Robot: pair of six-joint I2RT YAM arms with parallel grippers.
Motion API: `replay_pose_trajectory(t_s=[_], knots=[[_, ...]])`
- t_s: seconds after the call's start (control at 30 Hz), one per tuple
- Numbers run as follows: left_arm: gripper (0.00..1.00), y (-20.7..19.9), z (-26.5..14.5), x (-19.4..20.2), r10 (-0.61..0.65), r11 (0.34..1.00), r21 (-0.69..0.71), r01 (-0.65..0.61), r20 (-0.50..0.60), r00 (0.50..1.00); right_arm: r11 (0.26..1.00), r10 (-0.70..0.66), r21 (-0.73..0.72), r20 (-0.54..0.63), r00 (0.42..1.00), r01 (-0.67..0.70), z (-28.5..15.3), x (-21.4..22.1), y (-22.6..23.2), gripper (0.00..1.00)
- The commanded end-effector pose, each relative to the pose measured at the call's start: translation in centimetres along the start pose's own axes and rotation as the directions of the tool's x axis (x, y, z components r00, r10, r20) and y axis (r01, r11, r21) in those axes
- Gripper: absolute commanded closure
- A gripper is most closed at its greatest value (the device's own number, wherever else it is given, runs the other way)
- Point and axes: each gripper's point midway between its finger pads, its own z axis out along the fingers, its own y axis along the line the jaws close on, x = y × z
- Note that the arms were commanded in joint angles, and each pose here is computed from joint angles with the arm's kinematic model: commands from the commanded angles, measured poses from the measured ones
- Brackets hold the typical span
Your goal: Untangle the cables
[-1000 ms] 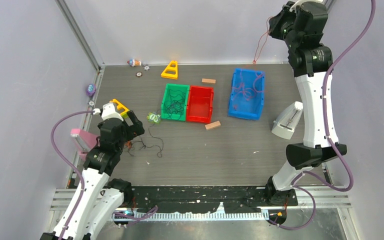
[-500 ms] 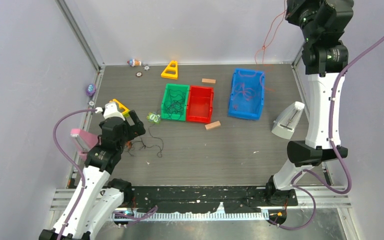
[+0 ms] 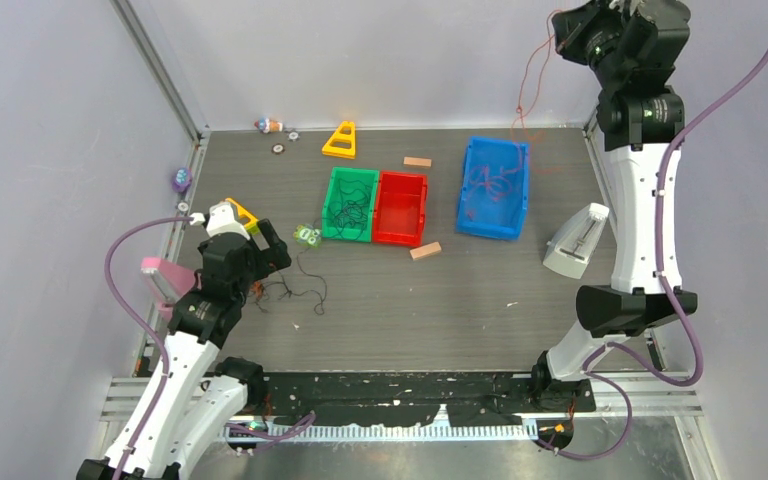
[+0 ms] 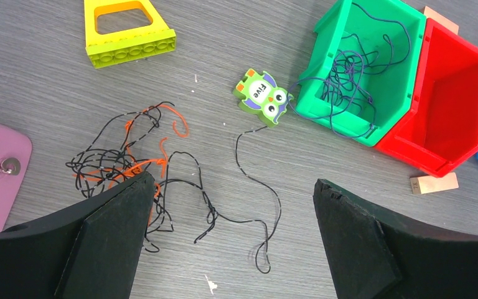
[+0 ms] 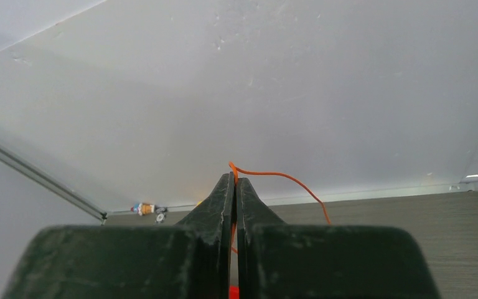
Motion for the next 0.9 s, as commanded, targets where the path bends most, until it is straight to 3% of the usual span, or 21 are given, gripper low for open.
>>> replay_pose_trajectory(t_s=[0.0, 0.23, 0.43, 0.7, 0.87], knots=[[0.0, -0.7, -0.3, -1.5, -0.011, 1.0, 0.024, 0.01, 0.046, 0.999, 0.997, 0.026, -0.067, -0.02, 0.999, -0.027, -0.1, 0.8, 1.1, 0.95], [0.0, -0.7, -0.1, -1.4, -0.009, 1.0, 0.024, 0.008, 0.047, 0.999, 0.996, 0.056, -0.063, -0.13, 0.99, -0.065, 1.8, 6.0, 0.9, 0.95], [0.0, -0.5, -0.2, -1.5, 0.008, 1.0, 0.017, -0.009, 0.058, 0.998, 0.997, 0.077, 0.025, -0.18, 0.981, -0.073, 2.7, 9.9, -1.6, 0.95], [0.0, -0.3, -0.1, -1.3, 0.012, 1.0, 0.012, -0.013, 0.052, 0.999, 0.993, 0.039, 0.118, -0.219, 0.975, -0.014, 2.2, 12.8, -4.9, 0.95], [0.01, -0.4, 0.0, -1.3, 0.013, 1.0, 0.011, -0.014, 0.047, 0.999, 0.986, 0.011, 0.161, -0.333, 0.943, 0.045, 1.8, 18.5, -7.2, 0.95]])
